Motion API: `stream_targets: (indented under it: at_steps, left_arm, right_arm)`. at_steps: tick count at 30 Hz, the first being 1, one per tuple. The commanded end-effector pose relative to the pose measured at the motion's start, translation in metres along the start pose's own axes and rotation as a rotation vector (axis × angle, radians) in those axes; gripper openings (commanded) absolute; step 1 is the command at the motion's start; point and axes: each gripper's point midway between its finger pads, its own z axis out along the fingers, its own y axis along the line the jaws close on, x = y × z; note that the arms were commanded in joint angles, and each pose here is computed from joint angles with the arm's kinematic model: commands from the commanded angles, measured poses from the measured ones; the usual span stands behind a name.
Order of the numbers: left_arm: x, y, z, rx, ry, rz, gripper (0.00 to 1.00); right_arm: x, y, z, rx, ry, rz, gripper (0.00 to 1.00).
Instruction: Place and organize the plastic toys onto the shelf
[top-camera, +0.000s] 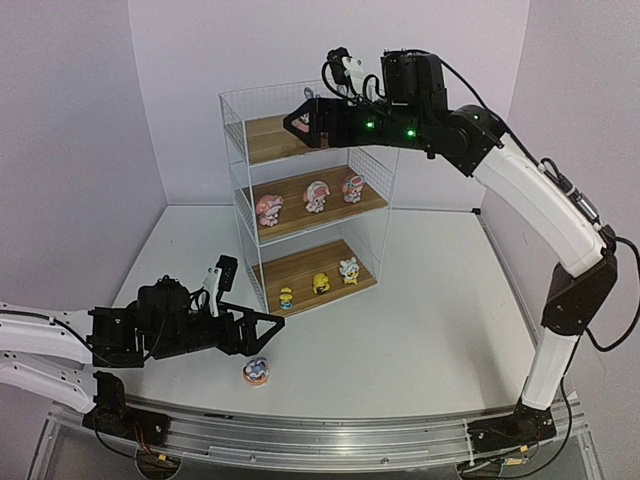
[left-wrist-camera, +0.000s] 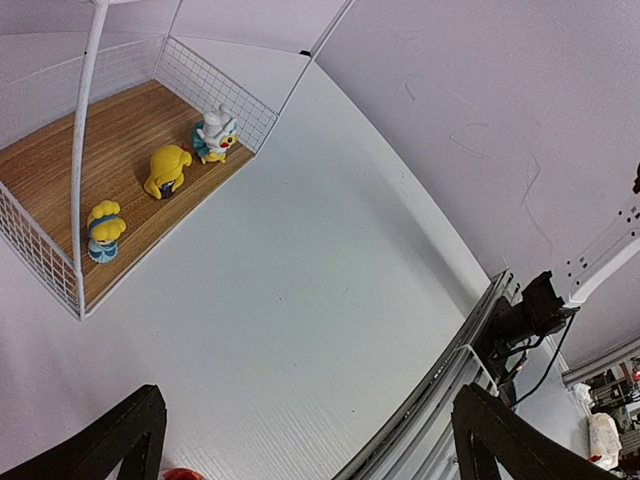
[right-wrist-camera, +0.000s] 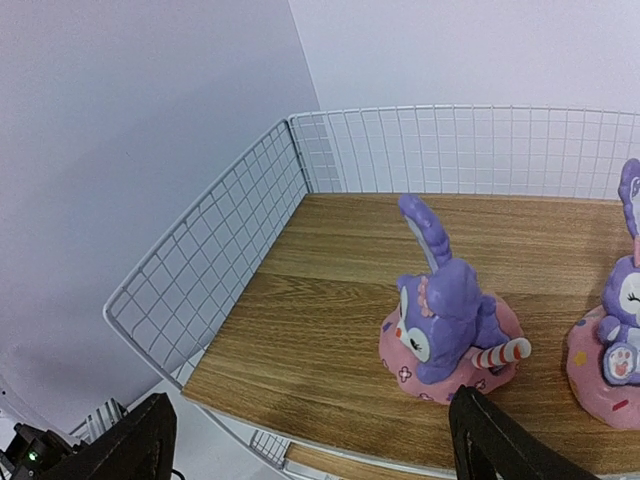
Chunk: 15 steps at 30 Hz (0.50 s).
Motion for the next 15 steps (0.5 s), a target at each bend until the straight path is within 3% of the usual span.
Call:
stream_targets:
  at_steps: [1,15]
  left_arm:
    - [-0.011,-0.008,0.000,0.028,-0.035,-0.009,1.00]
    - [-0.011,-0.008,0.002,0.025,-0.038,-0.008,1.00]
  right_arm:
    - [-0.021,-0.004,0.001,-0.012,-0.059,-0.002,0.91]
    - [-0.026,-0.018,0.009,-0.048,-0.060,0.041,0.91]
